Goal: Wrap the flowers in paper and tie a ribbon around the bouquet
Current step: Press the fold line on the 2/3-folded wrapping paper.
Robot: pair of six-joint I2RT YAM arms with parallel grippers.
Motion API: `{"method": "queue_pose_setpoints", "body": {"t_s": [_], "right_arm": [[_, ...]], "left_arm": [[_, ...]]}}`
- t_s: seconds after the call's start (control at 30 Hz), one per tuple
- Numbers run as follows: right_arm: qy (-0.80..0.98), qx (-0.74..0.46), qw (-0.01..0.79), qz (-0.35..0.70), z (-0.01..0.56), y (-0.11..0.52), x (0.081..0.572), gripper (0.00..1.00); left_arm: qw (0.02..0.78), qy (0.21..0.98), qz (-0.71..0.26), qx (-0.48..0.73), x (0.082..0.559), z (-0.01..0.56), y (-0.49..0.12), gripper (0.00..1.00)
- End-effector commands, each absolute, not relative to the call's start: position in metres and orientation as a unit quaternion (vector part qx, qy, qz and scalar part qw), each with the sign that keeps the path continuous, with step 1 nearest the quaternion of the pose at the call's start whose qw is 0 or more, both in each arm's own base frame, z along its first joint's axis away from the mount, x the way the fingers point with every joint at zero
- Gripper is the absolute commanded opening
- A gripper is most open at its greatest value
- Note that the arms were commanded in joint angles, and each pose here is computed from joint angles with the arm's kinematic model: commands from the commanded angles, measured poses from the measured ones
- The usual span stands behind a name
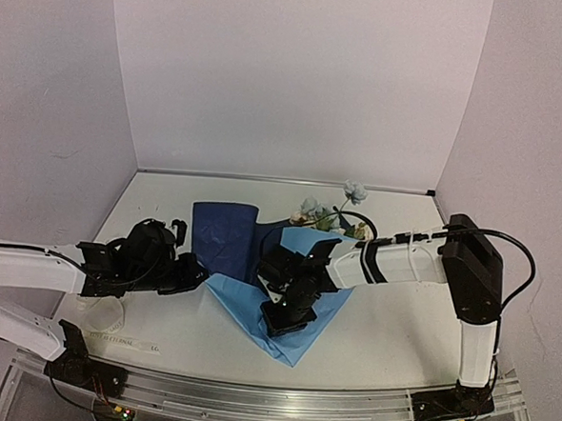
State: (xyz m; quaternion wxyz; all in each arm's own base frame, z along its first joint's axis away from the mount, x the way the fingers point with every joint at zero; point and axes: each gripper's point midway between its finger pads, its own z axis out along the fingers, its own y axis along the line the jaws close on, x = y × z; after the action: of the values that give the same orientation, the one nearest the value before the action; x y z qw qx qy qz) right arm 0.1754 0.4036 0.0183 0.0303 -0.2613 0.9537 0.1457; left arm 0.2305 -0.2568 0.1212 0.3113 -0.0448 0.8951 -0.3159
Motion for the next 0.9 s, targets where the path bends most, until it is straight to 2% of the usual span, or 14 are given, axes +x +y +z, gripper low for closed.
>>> {"method": "queue_pose_setpoints", "body": {"t_s": [0.0,0.4,0.87], "right_arm": [[0.956,-0.256,-0.011,0.144,0.036,0.392,0.157,0.21],[0.968,-0.234,0.034,0.086,0.019,0.387,0.171,0.19],[0.965,-0.237,0.029,0.106,0.022,0.414,0.158,0.20]], "left_arm": [[0.343,0.883,-0.314,-0.071,0.243,0.131,-0.250,0.00],[0.341,0.882,-0.318,-0.073,0.240,0.128,-0.250,0.00],[0.344,0.879,-0.318,-0.088,0.220,0.129,-0.243,0.00]]}}
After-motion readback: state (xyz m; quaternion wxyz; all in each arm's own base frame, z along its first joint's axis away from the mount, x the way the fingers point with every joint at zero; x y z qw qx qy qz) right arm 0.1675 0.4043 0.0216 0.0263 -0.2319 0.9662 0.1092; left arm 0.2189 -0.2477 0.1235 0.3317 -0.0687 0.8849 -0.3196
